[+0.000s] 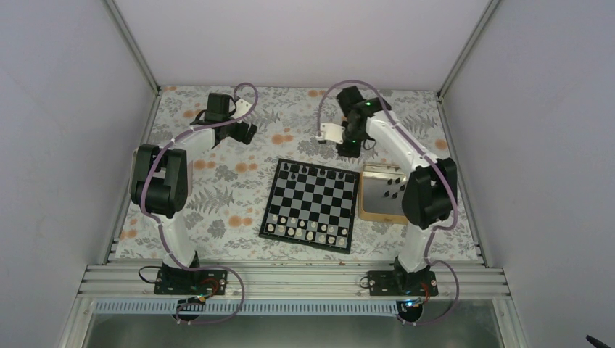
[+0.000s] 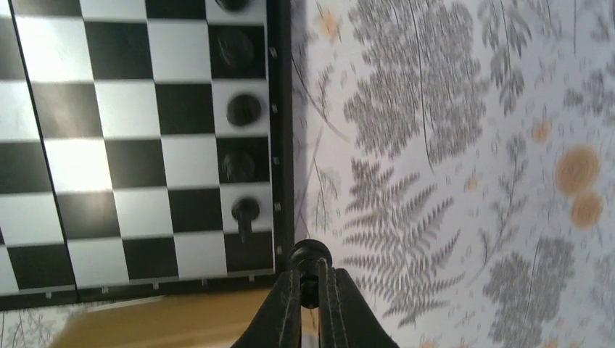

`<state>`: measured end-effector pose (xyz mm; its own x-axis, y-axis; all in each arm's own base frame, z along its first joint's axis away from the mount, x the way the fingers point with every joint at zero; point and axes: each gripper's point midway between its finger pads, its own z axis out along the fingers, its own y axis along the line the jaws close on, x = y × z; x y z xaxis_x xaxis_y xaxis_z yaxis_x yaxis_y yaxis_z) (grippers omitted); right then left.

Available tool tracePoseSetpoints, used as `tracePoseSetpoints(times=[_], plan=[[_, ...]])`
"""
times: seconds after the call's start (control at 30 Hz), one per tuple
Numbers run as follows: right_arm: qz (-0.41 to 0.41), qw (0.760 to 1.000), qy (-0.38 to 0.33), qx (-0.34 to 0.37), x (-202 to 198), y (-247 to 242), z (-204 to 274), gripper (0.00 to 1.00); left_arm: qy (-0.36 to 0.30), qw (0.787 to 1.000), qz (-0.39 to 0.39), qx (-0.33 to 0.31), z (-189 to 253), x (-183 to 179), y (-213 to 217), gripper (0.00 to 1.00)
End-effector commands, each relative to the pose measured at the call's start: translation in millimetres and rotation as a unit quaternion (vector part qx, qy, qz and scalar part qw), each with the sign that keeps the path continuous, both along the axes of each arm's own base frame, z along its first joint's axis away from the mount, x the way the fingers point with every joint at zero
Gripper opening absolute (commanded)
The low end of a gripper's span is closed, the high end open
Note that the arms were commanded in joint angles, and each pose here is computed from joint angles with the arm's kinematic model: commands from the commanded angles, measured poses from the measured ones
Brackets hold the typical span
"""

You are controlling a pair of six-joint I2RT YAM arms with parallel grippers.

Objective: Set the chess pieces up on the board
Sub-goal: Place the chess piece on the chessboard.

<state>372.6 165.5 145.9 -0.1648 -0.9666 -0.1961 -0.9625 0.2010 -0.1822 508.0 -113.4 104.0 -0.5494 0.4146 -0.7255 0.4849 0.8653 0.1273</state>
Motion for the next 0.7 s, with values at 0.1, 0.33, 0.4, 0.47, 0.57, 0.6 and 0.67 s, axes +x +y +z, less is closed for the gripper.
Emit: tracePoseSetpoints(times=[0.1,0.33,0.4,0.47,0.57,0.6,0.67], plan=[[0.071,0.997,0.041,0.007,-15.2,67.1,-23.4,0.05,-0.024,1.0,-0.002,-0.008,20.8,4.2,-0.6,1.0],[0.129,0.989,0.065,0.014,-30.6,109.3,-40.7,0.06,-0.026,1.0,-0.002,-0.008,20.6,4.2,-0.1,1.0],[0.141,0.987,0.07,0.018,-35.1,118.0,-42.3,0.06,-0.026,1.0,-0.002,-0.008,20.3,4.1,-0.2,1.0],[0.152,0.985,0.077,0.017,-40.2,124.9,-46.6,0.07,-0.026,1.0,-0.003,-0.009,20.8,4.0,-0.4,1.0],[0.163,0.983,0.086,0.015,-45.4,131.7,-54.3,0.06,-0.026,1.0,-0.003,-0.009,19.9,3.6,0.3,1.0],[0.165,0.982,0.09,0.012,-46.5,132.7,-58.2,0.06,-0.025,1.0,-0.003,-0.009,19.2,3.1,0.0,1.0],[0.17,0.981,0.095,0.011,-48.5,135.2,-63.2,0.06,-0.026,1.0,-0.003,-0.009,20.1,3.3,0.2,1.0]])
